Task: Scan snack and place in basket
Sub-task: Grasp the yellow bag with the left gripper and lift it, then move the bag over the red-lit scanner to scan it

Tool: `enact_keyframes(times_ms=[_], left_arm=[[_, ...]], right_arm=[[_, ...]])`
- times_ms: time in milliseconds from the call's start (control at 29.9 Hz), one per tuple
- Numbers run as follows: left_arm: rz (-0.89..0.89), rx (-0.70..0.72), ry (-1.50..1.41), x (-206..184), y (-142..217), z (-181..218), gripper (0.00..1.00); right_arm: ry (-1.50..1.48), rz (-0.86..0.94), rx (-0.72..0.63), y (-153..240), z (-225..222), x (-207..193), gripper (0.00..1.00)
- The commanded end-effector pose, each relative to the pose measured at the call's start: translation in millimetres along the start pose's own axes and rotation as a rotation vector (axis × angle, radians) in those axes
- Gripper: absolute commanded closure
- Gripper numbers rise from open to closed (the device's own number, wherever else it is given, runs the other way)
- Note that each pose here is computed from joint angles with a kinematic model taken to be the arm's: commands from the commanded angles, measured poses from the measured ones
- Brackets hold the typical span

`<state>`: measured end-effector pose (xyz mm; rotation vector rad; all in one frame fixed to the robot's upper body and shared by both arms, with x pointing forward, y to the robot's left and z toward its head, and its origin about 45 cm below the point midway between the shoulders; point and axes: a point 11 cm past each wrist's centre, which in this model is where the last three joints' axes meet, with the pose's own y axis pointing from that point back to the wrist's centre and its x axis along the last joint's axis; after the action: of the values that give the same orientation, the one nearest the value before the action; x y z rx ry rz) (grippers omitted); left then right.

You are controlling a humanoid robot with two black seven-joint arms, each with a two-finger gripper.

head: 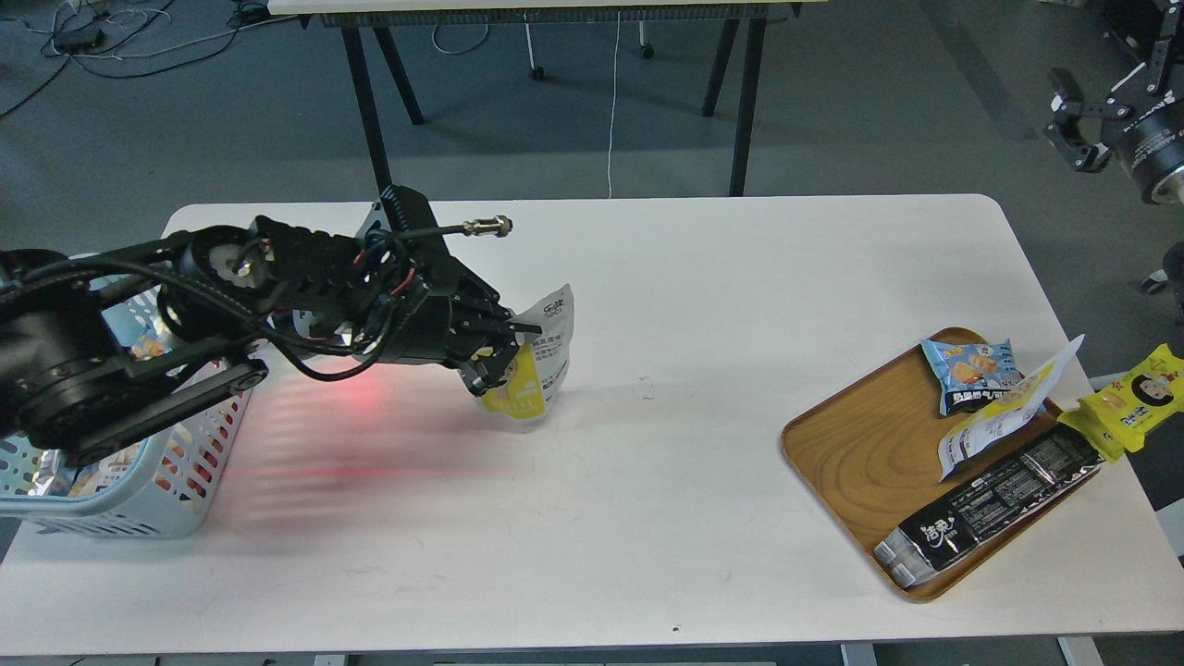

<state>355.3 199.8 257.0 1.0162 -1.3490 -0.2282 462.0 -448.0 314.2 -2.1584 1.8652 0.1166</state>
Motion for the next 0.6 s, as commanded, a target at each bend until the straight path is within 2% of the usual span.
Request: enact_keyframes(times_ms=[0,267,568], left_arm=[[-0.041,0.026,0.023,-21.0,28.0,-15.0,1.00],[-0.120,0.104,0.070,-56.4,71.4,-40.0,1.00],[-0.137,0.134,0.084,-65.4,89.9,-49.8,1.00]], right_arm=[[-0.005,0.000,0.009,-1.0,-1.8,-0.6,0.01],[-0.008,-0.002,0.009,-1.4,-1.4,-1.7,0.01],[-0.014,-0.015,0.010,-1.2,-2.0,-2.6,0.01]])
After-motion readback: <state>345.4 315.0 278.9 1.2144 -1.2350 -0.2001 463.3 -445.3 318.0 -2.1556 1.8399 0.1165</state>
